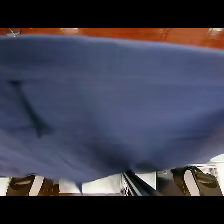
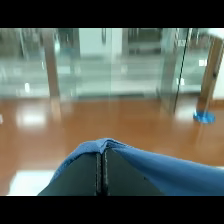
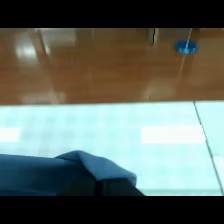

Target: Fold the shirts.

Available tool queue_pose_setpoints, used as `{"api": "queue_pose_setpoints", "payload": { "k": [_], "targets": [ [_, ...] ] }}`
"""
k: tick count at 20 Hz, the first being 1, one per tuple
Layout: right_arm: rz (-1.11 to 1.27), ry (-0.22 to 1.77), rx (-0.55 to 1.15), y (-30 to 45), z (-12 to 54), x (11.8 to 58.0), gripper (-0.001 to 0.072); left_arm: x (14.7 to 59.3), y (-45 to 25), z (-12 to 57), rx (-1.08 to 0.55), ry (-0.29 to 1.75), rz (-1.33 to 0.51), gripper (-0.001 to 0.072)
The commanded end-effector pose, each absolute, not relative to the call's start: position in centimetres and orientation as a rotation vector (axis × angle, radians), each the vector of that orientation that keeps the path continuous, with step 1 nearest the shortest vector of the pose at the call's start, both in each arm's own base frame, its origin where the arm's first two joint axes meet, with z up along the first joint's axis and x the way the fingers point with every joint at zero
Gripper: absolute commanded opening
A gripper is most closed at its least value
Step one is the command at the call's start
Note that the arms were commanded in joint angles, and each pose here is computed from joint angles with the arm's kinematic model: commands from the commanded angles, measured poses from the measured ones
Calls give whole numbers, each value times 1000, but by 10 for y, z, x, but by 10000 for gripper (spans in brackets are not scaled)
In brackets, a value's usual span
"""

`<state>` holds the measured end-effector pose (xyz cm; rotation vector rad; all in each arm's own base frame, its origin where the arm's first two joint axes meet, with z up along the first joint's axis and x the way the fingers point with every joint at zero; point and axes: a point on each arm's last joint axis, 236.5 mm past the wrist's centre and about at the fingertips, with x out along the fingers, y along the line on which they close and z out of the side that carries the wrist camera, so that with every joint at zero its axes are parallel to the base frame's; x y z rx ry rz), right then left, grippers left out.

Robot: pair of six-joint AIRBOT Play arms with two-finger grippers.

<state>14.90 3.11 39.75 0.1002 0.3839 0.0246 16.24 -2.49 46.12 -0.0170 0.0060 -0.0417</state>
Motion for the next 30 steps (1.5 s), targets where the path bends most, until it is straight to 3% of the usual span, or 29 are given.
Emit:
{"api": "queue_pose_setpoints", "payload": {
  "k": [1, 4, 9, 12, 18, 22, 30],
  "targets": [
    [107, 529, 159, 40, 352, 182, 31, 210, -13, 391, -92, 211, -31, 16],
    [146, 660, 248, 32, 295, 245, 31, 278, -11, 304, -167, 432, -59, 16],
    [180, 876, 404, 13, 184, 357, 31, 388, -13, 196, -324, 626, -84, 16],
    [253, 960, 552, 20, 126, 418, 31, 454, -18, 153, -359, 667, -76, 16],
    [240, 1048, 631, 29, 47, 524, 31, 548, -18, 84, -447, 813, -49, 16],
    [216, 1100, 692, 38, 8, 553, 31, 550, -38, 31, -541, 989, -95, 16],
    [309, 1256, 690, 35, 9, 510, 32, 477, -10, -4, -483, 1316, -197, 16]
  ]
}}
